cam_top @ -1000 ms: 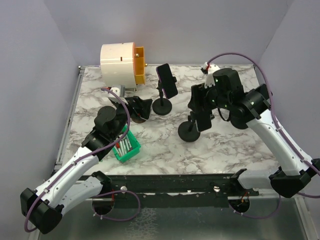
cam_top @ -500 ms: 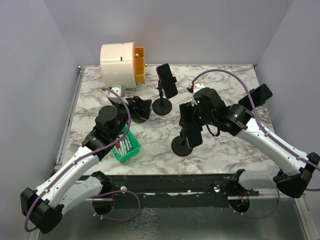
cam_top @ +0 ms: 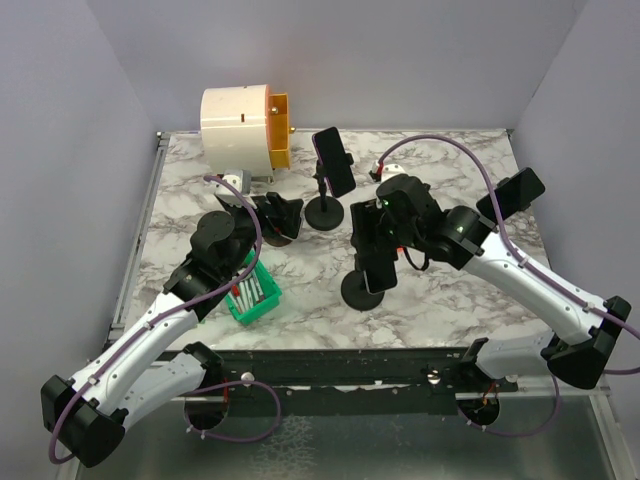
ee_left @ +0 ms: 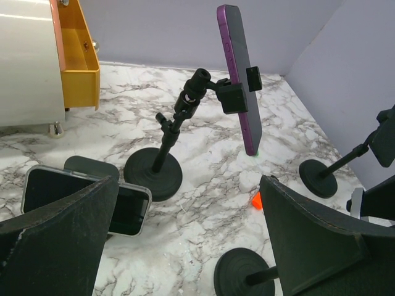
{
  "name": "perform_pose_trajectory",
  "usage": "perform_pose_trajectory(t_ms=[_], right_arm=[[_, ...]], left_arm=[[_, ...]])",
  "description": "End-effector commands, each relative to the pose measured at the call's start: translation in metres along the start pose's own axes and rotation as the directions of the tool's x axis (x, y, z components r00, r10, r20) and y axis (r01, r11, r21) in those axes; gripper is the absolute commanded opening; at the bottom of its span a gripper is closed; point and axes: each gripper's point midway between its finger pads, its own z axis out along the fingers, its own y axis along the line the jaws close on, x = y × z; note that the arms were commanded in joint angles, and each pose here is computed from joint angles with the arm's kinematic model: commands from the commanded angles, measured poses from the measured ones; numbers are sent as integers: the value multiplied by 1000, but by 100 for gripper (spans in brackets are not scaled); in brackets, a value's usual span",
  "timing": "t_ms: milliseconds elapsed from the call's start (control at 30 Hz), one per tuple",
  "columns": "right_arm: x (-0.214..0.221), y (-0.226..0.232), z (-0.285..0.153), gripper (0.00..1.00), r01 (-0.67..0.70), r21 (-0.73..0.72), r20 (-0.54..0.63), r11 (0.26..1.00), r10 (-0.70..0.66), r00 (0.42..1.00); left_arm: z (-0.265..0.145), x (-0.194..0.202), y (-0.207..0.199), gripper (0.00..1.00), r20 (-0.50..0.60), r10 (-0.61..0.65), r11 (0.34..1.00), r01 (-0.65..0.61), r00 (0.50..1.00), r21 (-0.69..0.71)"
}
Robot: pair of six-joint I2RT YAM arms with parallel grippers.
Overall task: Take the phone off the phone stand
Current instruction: Place the phone stand with the phone at the center of the board.
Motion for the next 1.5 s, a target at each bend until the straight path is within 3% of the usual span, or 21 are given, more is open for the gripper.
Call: perform_pose_trajectory(t_ms=[0, 233, 467, 567, 733, 800, 900, 1067, 1200, 1467], right_arm=[[-25, 4, -3, 87, -23, -3, 97, 1000, 23, 995], [-34, 12, -7, 100, -9, -45, 119, 999, 14, 993], [-58, 2, -41, 100, -1, -30, 214, 1000, 8, 977], [-63, -4, -55, 100, -3, -46, 311, 999, 18, 950], [-52, -8, -75, 100, 25, -164, 508, 986, 63, 859], [-44, -10, -87, 100, 26, -208, 545, 978, 94, 833], [-30, -5, -97, 100, 75, -278, 571, 958, 102, 815], [-2, 5, -100, 95, 139, -359, 546, 923, 87, 833], [22, -1, -90, 92, 72, -362, 455, 929, 109, 884], [58, -9, -80, 84, -40, -406, 400, 913, 217, 890]], left_arm=[[0, -14, -3, 96, 27, 8, 1000, -8, 1000, -5], [1, -13, -2, 96, 23, 12, 1000, -12, 1000, -8], [1, -13, -2, 97, 24, 18, 1000, -18, 1000, -7], [0, -15, -5, 97, 29, 17, 1000, -18, 999, 8], [-14, -4, -41, 95, -6, -21, 974, 22, 1000, 224], [-28, 6, -62, 85, -15, -56, 928, 58, 998, 369], [-45, 8, -80, 84, -33, -114, 869, 115, 993, 481], [-54, 15, -105, 83, -145, -122, 791, 184, 982, 584], [-46, 25, -117, 80, -244, -139, 757, 262, 960, 599], [-32, 39, -135, 77, -339, -153, 715, 341, 928, 611]])
